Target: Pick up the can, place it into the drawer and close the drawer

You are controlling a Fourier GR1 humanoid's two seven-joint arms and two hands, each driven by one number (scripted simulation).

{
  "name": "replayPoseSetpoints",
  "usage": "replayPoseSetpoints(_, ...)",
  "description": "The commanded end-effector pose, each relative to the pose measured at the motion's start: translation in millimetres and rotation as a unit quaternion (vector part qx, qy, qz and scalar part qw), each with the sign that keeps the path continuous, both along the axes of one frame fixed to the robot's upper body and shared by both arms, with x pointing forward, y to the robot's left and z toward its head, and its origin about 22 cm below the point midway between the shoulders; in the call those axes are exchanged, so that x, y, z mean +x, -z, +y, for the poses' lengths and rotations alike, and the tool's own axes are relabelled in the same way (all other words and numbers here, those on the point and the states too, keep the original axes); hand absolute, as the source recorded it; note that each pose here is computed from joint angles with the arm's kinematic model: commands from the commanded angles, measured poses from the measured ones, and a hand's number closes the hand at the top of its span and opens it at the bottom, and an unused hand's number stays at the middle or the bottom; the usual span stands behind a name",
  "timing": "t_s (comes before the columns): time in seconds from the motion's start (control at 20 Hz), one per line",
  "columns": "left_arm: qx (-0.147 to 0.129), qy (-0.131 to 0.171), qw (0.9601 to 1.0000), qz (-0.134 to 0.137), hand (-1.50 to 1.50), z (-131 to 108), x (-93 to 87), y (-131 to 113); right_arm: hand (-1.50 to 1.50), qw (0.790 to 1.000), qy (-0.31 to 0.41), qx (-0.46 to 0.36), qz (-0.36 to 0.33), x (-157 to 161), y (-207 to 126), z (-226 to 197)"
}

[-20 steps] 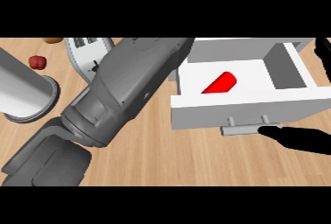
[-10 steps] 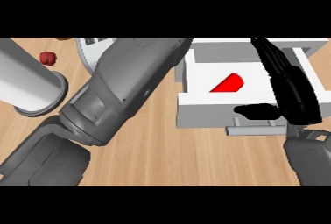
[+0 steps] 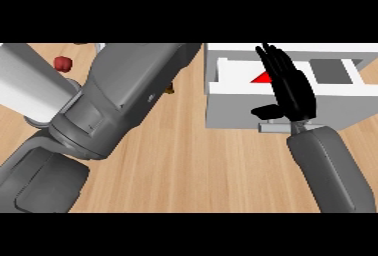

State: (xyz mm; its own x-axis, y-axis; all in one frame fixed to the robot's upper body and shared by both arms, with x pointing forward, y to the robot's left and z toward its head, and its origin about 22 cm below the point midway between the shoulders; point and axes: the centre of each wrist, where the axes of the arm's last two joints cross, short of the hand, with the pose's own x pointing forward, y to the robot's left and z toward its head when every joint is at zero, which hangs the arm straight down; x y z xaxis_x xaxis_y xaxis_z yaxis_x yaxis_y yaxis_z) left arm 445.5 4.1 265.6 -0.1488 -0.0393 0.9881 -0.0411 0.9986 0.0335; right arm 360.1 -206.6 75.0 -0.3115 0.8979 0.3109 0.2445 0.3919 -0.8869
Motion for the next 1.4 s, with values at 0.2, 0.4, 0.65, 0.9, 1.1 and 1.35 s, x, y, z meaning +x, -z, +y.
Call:
replayPoseSetpoints(0.2, -0.003, -0.005, 1.0, 0.005, -1.5, 15, 1.3, -2, -1.5, 0.998, 0.048, -0.033, -0.028, 41, 22, -1)
replayPoseSetpoints(0.4, 0.001, -0.013, 0.9999, 0.0, -1.5, 42, 7.3, -17, -1.5, 0.995, 0.079, -0.024, -0.059, 62, 9, 17)
replayPoseSetpoints(0.65, 0.006, -0.006, 0.9999, 0.009, -1.5, 55, 7.6, 2, -1.5, 0.993, 0.083, -0.028, -0.082, 75, 11, 24)
replayPoseSetpoints(0.9, 0.004, 0.007, 0.9999, 0.015, -1.5, 75, 7.1, 16, -1.5, 0.989, 0.097, -0.029, -0.11, 94, -25, 36)
replayPoseSetpoints(1.1, 0.011, 0.005, 0.9999, 0.009, -1.5, 88, 3.9, -6, -1.5, 0.987, 0.1, -0.045, -0.115, 103, -41, 32)
replayPoseSetpoints(1.35, 0.011, -0.004, 0.9999, 0.01, -1.5, 90, -0.6, 11, -1.5, 0.99, 0.09, -0.022, -0.109, 107, -51, 46)
